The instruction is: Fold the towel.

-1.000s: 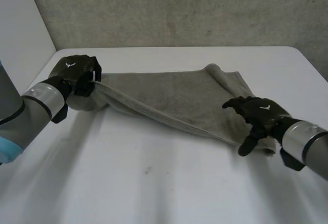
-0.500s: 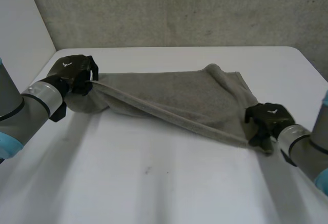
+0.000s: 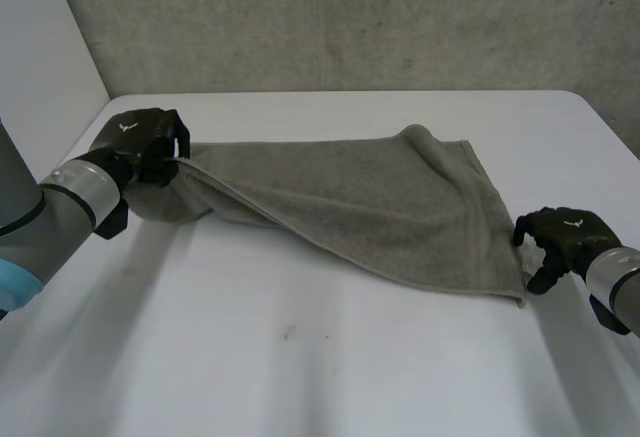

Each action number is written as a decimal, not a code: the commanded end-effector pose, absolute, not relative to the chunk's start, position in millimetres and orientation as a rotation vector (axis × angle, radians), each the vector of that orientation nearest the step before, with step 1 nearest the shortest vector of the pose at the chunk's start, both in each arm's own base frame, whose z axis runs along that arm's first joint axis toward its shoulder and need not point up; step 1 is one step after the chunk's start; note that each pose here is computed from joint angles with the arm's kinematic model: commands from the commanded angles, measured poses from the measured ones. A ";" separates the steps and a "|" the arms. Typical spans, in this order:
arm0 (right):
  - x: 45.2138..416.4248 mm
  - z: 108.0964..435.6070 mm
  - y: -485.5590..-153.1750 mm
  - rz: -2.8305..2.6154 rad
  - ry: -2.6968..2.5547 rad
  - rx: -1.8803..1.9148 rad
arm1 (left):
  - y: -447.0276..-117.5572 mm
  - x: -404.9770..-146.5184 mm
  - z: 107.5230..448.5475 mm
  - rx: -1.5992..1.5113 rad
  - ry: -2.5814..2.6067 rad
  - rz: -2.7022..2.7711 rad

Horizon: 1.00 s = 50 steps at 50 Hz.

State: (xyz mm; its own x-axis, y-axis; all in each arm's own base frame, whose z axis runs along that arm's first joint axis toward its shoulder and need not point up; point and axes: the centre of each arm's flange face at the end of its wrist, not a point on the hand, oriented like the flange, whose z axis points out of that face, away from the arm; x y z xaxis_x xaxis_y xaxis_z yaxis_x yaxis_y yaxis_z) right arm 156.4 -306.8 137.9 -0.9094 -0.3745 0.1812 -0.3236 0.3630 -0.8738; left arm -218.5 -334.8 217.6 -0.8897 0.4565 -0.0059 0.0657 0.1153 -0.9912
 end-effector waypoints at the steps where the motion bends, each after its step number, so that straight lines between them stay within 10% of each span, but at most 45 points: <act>1: 161.6 153.7 -284.9 -1.558 2.517 -0.671 | -334.3 -218.6 217.5 -0.511 -2.099 1.835; 50: 179.8 135.9 -317.1 -1.716 2.392 -0.722 | -331.9 -218.3 213.4 -0.512 -2.110 1.819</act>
